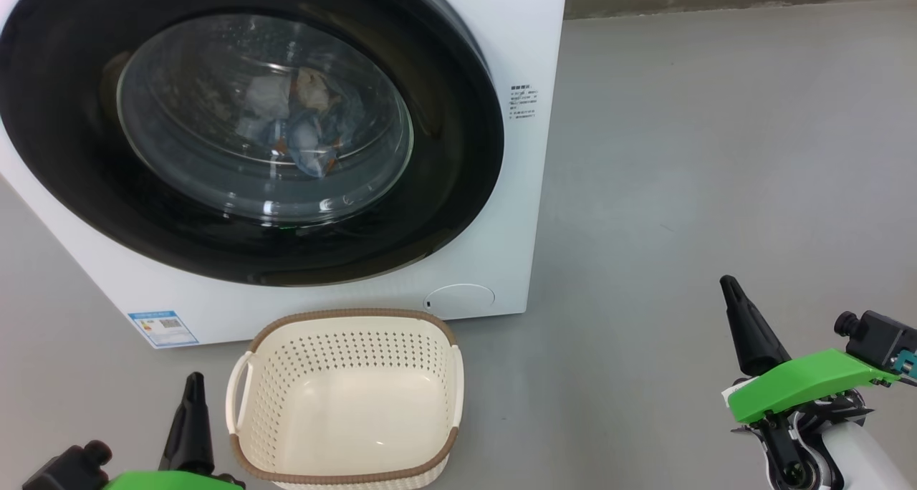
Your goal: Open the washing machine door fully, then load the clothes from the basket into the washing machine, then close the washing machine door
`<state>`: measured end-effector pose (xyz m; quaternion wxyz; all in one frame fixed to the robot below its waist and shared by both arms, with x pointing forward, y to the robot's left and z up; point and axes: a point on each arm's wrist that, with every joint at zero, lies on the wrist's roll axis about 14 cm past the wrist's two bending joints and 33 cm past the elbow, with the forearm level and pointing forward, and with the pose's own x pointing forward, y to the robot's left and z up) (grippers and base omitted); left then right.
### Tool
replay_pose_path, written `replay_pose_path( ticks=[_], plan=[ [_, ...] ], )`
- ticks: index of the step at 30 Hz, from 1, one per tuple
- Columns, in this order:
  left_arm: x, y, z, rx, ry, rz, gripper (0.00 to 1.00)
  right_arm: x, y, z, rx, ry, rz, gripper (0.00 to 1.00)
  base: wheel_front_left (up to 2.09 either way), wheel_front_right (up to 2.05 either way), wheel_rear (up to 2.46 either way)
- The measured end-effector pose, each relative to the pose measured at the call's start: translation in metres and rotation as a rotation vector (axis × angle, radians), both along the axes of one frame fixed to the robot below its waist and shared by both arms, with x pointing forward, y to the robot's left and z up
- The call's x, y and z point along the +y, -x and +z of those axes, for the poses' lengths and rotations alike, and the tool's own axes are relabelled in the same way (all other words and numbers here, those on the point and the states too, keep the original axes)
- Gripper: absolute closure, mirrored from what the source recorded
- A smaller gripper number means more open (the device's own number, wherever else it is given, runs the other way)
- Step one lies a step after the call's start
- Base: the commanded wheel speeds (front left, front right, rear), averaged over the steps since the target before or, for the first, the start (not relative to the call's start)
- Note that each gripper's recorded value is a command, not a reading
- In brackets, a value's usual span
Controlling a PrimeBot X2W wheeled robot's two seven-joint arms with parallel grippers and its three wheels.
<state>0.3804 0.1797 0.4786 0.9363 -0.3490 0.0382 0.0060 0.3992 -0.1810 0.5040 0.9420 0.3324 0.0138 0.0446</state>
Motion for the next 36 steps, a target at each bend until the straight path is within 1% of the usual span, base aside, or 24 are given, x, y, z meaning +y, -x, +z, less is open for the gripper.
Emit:
replay_pose_path(
  ticks=[13, 19, 24, 32, 36],
  plan=[
    [0.003, 0.001, -0.002, 0.024, 0.125, 0.016, 1.0, -0.004, -0.001, 0.001, 0.018, -0.137, -0.025, 1.0, 0.0, 0.0, 0.0],
    [0.004, 0.001, -0.002, 0.027, 0.183, 0.024, 1.0, -0.007, 0.003, -0.005, 0.042, -0.205, -0.042, 1.0, 0.0, 0.0, 0.0],
    [0.006, 0.001, -0.003, 0.036, 0.229, 0.03, 1.0, -0.007, 0.002, -0.004, 0.047, -0.243, -0.043, 1.0, 0.0, 0.0, 0.0],
    [0.004, 0.002, -0.004, 0.043, 0.333, 0.036, 1.0, -0.01, 0.002, -0.003, 0.052, -0.339, -0.059, 1.0, 0.0, 0.0, 0.0],
    [0.005, 0.002, -0.004, 0.046, 0.369, 0.04, 1.0, -0.01, 0.006, -0.008, 0.07, -0.389, -0.068, 1.0, 0.0, 0.0, 0.0]
  ],
)
